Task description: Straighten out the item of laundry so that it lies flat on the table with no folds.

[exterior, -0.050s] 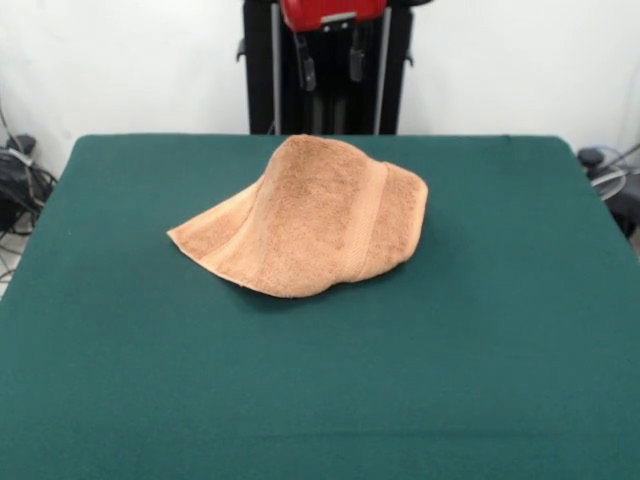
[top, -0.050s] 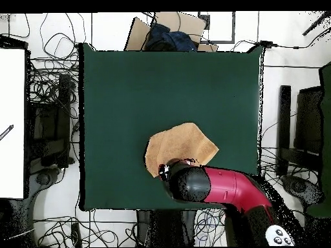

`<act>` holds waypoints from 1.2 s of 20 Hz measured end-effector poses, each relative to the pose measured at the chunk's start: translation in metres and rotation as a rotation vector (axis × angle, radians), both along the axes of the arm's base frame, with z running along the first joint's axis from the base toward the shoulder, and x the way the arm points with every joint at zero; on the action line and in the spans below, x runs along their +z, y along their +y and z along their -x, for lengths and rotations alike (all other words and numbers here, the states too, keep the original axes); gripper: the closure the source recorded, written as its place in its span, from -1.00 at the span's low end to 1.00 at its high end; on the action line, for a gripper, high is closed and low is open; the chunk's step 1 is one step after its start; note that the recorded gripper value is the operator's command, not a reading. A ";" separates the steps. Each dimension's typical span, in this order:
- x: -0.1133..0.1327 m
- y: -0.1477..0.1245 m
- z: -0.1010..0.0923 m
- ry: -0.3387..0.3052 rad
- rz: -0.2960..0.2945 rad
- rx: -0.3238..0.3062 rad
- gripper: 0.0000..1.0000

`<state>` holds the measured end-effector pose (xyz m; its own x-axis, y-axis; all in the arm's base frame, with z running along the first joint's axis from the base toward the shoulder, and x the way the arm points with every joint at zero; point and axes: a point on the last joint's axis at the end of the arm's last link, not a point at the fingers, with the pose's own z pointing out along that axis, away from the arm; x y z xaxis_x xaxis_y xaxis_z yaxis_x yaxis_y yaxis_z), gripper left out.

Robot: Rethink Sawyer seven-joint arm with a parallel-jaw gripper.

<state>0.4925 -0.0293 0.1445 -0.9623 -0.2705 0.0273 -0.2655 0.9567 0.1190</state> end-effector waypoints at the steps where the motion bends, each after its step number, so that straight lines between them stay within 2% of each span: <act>1: -0.002 -0.002 0.002 0.005 -0.001 -0.001 -1.00; 7: -0.027 -0.015 0.011 0.047 -0.015 -0.009 -1.00; 14: -0.048 -0.036 0.012 0.069 -0.034 -0.034 -1.00; 18: -0.058 -0.050 0.013 0.074 -0.040 -0.050 -1.00; 24: -0.065 -0.053 0.010 0.078 -0.049 -0.057 -1.00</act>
